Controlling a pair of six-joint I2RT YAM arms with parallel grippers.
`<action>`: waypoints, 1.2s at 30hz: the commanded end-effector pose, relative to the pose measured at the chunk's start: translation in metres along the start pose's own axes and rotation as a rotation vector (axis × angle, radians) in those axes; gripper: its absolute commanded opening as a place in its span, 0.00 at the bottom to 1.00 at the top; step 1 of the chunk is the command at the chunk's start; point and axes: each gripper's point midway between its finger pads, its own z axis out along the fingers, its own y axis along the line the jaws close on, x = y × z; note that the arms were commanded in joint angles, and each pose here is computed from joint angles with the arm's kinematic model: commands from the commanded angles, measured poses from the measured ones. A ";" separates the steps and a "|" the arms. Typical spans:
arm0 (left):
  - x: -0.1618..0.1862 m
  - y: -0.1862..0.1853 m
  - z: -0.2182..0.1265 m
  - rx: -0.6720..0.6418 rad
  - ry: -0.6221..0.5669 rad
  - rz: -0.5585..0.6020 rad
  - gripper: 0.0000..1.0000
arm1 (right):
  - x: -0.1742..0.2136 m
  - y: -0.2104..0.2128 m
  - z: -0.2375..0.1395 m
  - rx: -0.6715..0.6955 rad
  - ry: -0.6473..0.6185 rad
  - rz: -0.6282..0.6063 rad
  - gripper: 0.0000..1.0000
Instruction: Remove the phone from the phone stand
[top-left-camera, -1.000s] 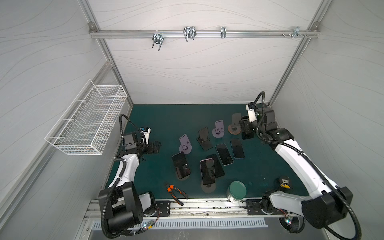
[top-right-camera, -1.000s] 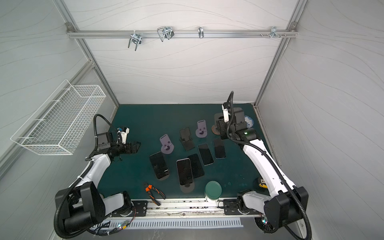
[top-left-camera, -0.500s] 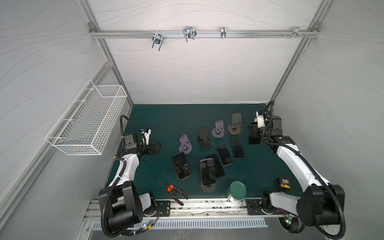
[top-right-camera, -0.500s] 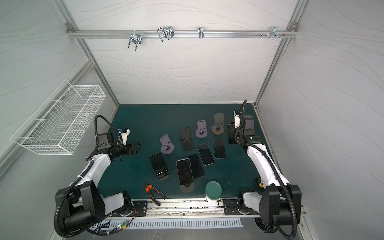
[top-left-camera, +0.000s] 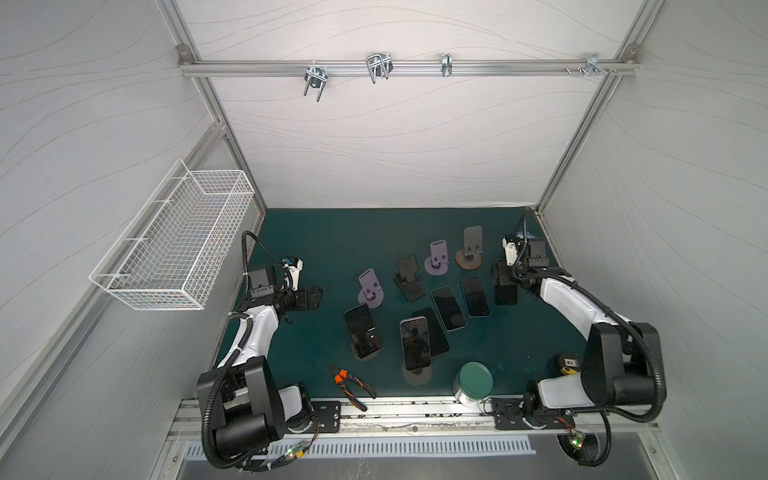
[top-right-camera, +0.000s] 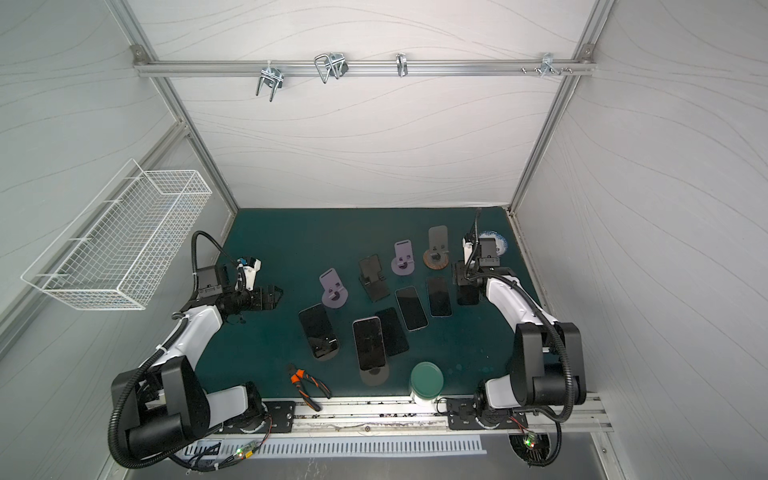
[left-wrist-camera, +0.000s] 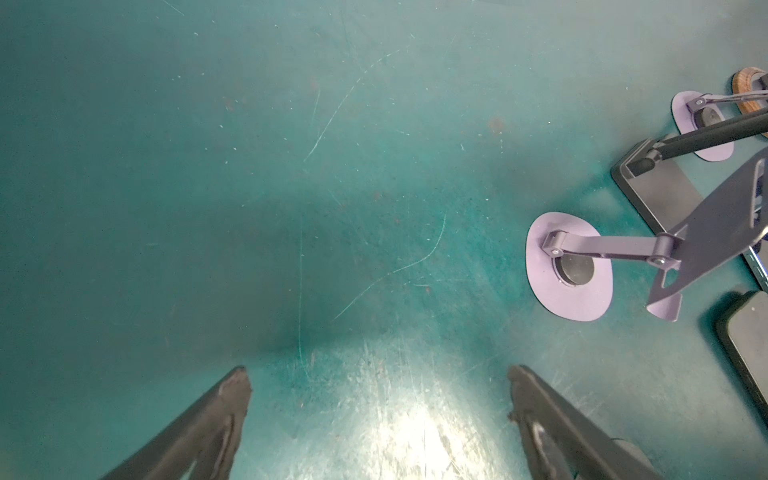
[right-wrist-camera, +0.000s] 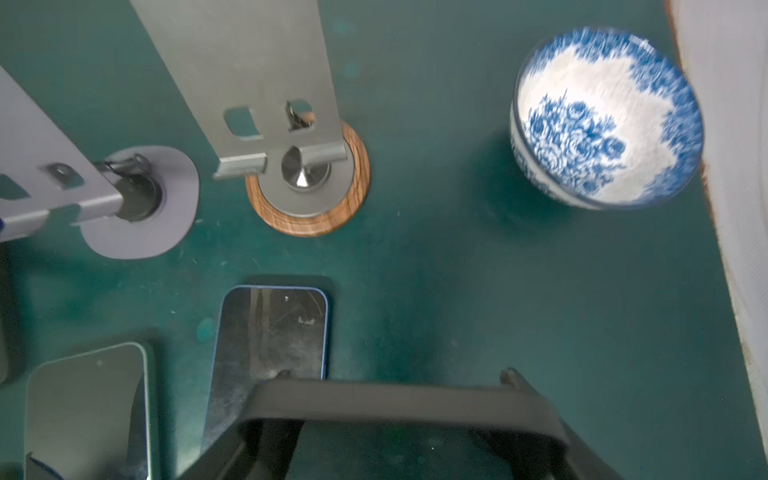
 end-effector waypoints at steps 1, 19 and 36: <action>-0.015 0.001 -0.004 0.000 -0.020 0.023 0.98 | -0.008 -0.007 -0.002 0.010 0.012 0.032 0.61; -0.017 -0.004 -0.004 0.033 -0.030 0.009 0.98 | 0.042 -0.010 0.033 0.071 0.236 0.012 0.59; -0.017 -0.003 -0.002 0.035 -0.017 0.006 0.97 | 0.059 -0.007 0.061 0.049 0.306 0.023 0.61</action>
